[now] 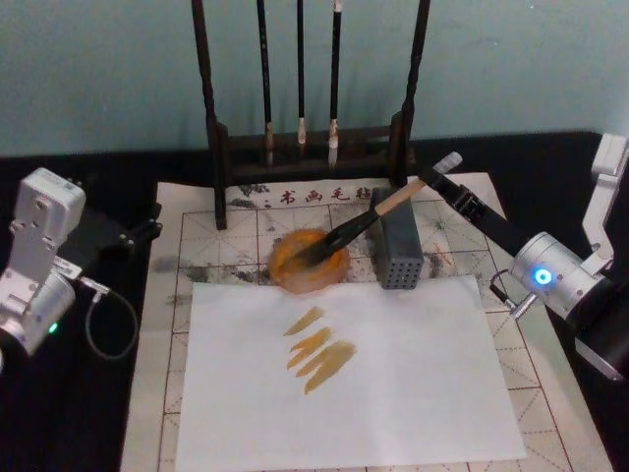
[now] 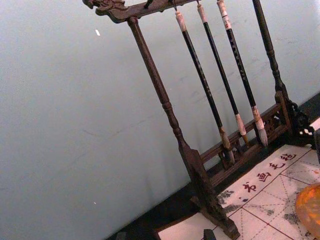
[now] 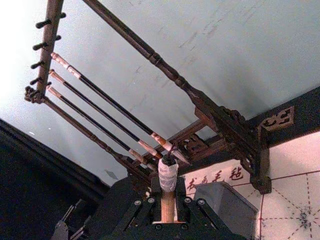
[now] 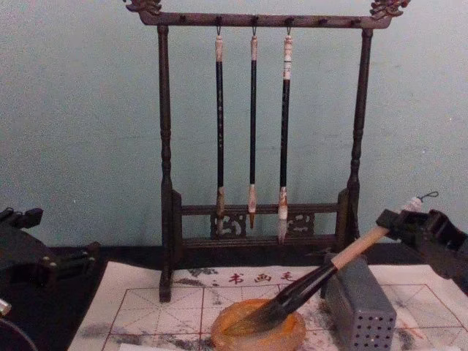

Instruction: Pick up the brush from the inkstone, write on the paper, then place the brush back to its original position.

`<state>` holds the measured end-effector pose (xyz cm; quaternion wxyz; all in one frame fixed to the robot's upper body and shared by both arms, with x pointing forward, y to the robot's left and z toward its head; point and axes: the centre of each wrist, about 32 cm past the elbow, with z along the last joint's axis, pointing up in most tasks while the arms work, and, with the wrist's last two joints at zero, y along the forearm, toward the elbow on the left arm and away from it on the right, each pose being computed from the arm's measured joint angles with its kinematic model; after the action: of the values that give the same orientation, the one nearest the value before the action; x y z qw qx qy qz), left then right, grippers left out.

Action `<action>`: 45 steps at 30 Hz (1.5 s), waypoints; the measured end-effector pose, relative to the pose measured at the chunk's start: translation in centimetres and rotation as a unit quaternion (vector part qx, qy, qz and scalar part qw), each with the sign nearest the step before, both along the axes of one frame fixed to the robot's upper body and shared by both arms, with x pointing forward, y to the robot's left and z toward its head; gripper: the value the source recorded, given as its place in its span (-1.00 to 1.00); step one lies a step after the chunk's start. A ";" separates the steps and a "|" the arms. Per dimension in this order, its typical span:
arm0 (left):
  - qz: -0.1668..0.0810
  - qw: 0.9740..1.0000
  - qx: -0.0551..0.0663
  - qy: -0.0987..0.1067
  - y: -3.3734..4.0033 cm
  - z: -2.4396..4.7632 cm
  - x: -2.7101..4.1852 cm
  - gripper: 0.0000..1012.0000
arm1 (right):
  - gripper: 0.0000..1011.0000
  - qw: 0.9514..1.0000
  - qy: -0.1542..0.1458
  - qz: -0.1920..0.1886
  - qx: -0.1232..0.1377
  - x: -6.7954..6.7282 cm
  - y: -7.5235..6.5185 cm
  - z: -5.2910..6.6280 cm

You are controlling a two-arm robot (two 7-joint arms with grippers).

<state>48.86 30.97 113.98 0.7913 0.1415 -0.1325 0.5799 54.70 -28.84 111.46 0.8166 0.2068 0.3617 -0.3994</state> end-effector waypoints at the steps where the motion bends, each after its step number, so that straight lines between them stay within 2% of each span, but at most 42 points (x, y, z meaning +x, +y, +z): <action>1: 0.000 1.000 0.000 0.000 0.00 0.00 0.00 0.98 | -0.64 1.000 0.000 0.000 0.000 0.0 0.0 0.0; 25: 0.000 1.000 0.000 0.000 0.00 0.00 0.00 0.98 | -0.64 1.000 0.015 -0.008 0.004 -0.7 -0.4 -0.8; 45: 0.000 1.000 0.000 0.000 0.00 0.00 0.00 0.98 | -0.64 1.000 0.015 -0.008 0.003 -0.7 -0.4 -0.8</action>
<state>48.86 30.97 113.98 0.7913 0.1415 -0.1325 0.5799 54.04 -29.22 110.68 0.8074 0.2063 0.3735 -0.4075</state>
